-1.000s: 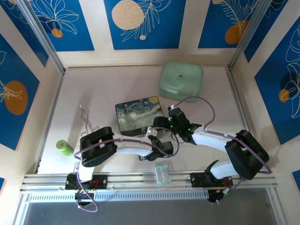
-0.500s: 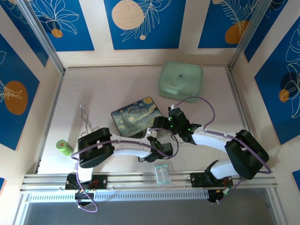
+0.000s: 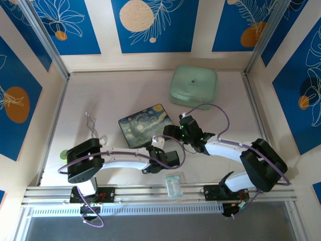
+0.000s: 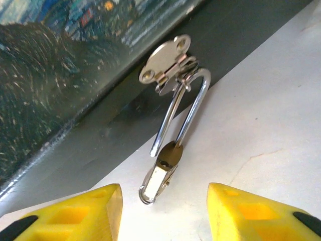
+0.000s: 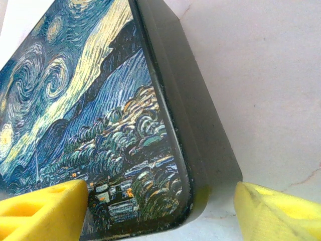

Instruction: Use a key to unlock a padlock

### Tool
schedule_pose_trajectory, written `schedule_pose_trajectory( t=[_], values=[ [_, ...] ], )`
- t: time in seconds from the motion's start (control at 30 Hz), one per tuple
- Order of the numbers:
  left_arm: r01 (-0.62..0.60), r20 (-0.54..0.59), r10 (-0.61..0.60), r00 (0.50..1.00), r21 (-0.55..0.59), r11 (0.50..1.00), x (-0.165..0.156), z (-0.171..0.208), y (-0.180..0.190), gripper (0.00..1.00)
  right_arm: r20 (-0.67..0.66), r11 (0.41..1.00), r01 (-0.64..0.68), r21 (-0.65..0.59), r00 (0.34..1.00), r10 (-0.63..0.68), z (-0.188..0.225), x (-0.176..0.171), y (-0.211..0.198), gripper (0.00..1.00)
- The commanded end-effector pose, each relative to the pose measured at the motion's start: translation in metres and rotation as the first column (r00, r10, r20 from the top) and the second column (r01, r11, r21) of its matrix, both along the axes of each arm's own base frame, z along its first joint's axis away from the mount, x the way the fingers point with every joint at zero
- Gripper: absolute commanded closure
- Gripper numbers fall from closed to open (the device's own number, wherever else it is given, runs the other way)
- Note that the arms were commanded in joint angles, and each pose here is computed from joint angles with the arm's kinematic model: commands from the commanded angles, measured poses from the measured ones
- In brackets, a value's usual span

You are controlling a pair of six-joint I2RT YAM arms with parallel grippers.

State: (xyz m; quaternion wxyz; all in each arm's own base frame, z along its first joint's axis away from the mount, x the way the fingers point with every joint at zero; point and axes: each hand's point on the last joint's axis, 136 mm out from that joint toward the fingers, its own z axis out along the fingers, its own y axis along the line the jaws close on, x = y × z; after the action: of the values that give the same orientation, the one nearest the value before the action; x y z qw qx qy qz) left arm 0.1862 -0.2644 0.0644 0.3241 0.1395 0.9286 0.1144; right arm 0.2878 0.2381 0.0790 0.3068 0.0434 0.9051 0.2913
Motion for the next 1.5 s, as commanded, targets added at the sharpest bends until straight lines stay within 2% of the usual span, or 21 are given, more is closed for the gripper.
schedule_pose_trajectory(
  t=[0.0, 0.23, 0.4, 0.5, 0.6, 0.83, 1.0, 1.1, 1.17, 1.23, 1.3, 1.4, 1.47],
  values=[
    [0.014, -0.003, -0.013, 1.0, 0.01, 1.0, 0.003, 0.0, 0.006, 0.53, -0.128, 0.993, 0.007, -0.116, 0.991, -0.022, -0.044, -0.022, -0.023, 0.24],
    [0.081, 0.011, -0.081, 0.997, 0.011, 0.997, 0.011, -0.006, 0.001, 0.54, -0.127, 0.993, 0.01, -0.114, 0.992, -0.024, -0.044, -0.023, -0.025, 0.24],
    [0.099, -0.005, -0.099, 0.995, 0.005, 0.995, 0.006, -0.011, -0.008, 0.61, -0.125, 0.993, 0.014, -0.114, 0.992, -0.029, -0.043, -0.024, -0.027, 0.24],
    [0.107, 0.01, -0.107, 0.994, 0.044, 0.993, 0.003, -0.011, -0.013, 0.63, -0.124, 0.994, 0.014, -0.113, 0.992, -0.028, -0.042, -0.024, -0.027, 0.24],
    [0.1, -0.027, -0.098, 0.995, 0.07, 0.992, -0.001, -0.021, -0.018, 0.64, -0.13, 0.994, 0.014, -0.112, 0.991, -0.028, -0.044, -0.024, -0.026, 0.24],
    [0.088, -0.07, -0.087, 0.994, 0.02, 0.996, -0.011, -0.03, -0.027, 0.67, -0.132, 0.994, 0.014, -0.111, 0.991, -0.028, -0.044, -0.024, -0.027, 0.24],
    [0.087, -0.052, -0.086, 0.995, 0.009, 0.996, -0.009, -0.022, -0.027, 0.66, -0.133, 0.995, 0.006, -0.102, 0.991, -0.019, -0.044, -0.023, -0.024, 0.24],
    [0.096, -0.039, -0.098, 0.994, -0.035, 0.995, -0.006, -0.007, -0.026, 0.53, -0.102, 0.997, -0.008, -0.082, 0.995, -0.001, -0.036, -0.024, -0.023, 0.24],
    [0.106, -0.015, -0.107, 0.994, -0.074, 0.992, 0.0, 0.012, -0.019, 0.3, -0.066, 0.998, -0.014, -0.066, 0.998, 0.01, -0.027, -0.024, -0.023, 0.23],
    [0.096, 0.006, -0.096, 0.995, -0.11, 0.989, 0.01, 0.029, -0.006, 0.22, -0.034, 0.998, -0.025, -0.058, 0.999, 0.023, -0.018, -0.025, -0.024, 0.23],
    [0.09, 0.009, -0.09, 0.996, -0.174, 0.981, 0.017, 0.039, 0.002, 0.2, -0.012, 0.998, -0.03, -0.055, 0.999, 0.03, -0.011, -0.025, -0.027, 0.2],
    [0.071, -0.002, -0.075, 0.997, -0.294, 0.953, 0.021, 0.048, 0.009, 0.2, 0.01, 0.998, -0.04, -0.046, 0.999, 0.041, -0.002, -0.026, -0.031, 0.09],
    [0.046, -0.014, -0.054, 0.998, -0.347, 0.937, 0.022, 0.049, 0.013, 0.2, 0.02, 0.997, -0.075, -0.026, 0.997, 0.075, 0.005, -0.03, -0.028, 0.08]
  ],
)
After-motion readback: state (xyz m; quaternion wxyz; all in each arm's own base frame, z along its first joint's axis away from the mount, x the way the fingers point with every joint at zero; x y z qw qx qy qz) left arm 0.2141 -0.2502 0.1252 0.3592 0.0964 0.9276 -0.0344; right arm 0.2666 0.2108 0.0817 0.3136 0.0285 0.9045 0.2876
